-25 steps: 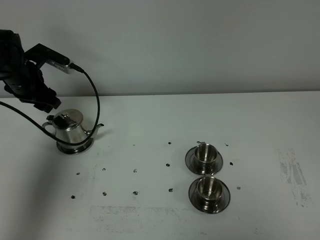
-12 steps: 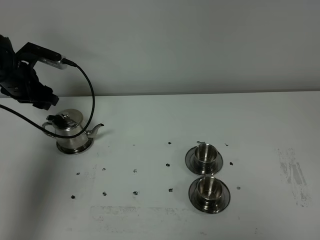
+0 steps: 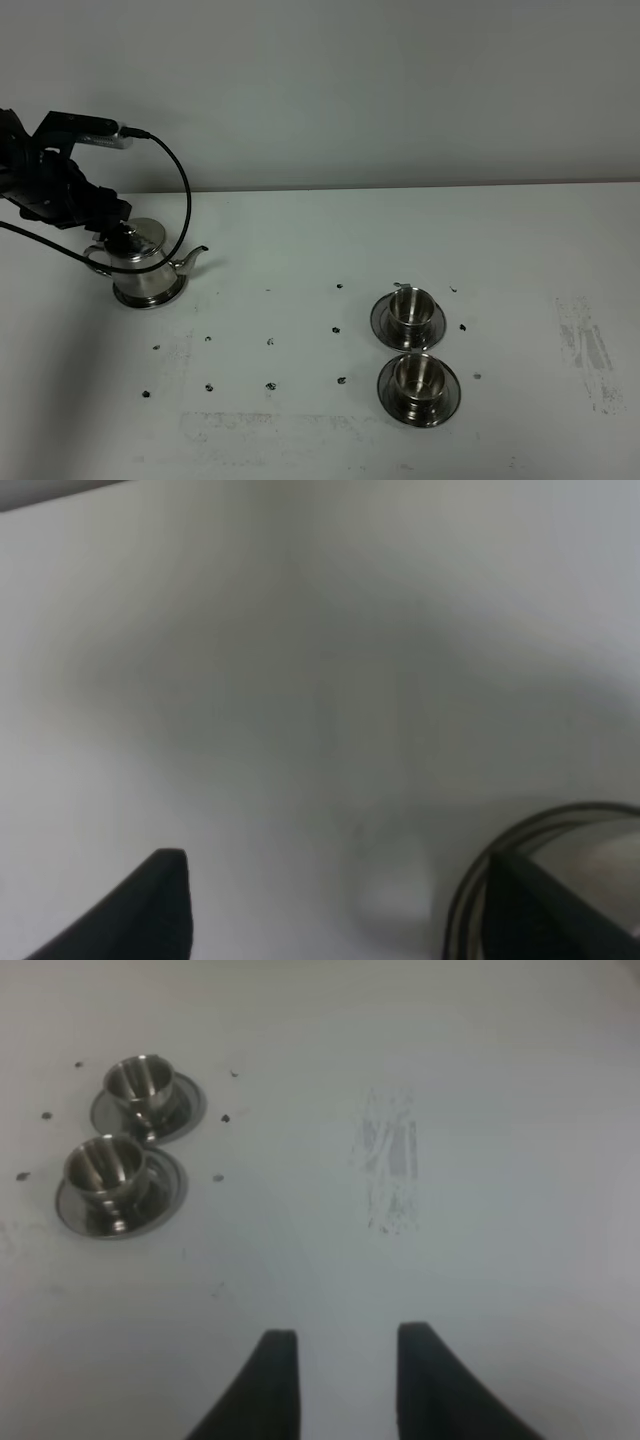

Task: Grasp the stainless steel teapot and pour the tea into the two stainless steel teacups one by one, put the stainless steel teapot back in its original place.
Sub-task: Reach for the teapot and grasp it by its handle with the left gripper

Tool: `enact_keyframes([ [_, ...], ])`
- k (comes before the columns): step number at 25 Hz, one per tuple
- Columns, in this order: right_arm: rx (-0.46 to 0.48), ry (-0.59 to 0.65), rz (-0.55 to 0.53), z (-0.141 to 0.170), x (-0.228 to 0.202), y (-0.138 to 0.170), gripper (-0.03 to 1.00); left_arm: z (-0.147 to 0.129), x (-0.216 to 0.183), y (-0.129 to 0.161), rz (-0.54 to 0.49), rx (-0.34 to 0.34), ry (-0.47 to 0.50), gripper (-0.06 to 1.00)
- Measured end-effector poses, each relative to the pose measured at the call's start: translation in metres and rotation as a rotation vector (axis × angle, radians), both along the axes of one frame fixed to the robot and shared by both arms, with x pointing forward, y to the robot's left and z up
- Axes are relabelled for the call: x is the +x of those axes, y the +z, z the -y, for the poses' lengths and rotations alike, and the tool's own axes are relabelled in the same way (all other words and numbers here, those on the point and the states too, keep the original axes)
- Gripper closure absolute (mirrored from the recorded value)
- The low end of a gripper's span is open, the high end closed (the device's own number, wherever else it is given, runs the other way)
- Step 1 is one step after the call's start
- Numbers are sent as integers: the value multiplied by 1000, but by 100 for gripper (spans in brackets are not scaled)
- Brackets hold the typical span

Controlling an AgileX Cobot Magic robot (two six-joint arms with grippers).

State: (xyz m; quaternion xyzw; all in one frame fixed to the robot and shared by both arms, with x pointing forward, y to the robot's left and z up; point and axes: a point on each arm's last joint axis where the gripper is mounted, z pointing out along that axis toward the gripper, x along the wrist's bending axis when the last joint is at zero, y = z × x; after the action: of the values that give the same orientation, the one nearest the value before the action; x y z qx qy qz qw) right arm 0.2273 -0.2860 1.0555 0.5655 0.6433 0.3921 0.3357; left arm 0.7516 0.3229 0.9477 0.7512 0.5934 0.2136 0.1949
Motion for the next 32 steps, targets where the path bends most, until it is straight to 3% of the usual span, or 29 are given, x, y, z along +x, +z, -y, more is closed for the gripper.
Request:
enact_keyframes([
  [16,0,0,0,0,0,0,74,-1,-13,-3,-155,28,-24,33],
  [23,0,0,0,0,0,0,74,-3,-21,13,-183,80,-66,33],
  [32,0,0,0,0,0,0,74,-2,-26,21,-209,94,-118,33],
])
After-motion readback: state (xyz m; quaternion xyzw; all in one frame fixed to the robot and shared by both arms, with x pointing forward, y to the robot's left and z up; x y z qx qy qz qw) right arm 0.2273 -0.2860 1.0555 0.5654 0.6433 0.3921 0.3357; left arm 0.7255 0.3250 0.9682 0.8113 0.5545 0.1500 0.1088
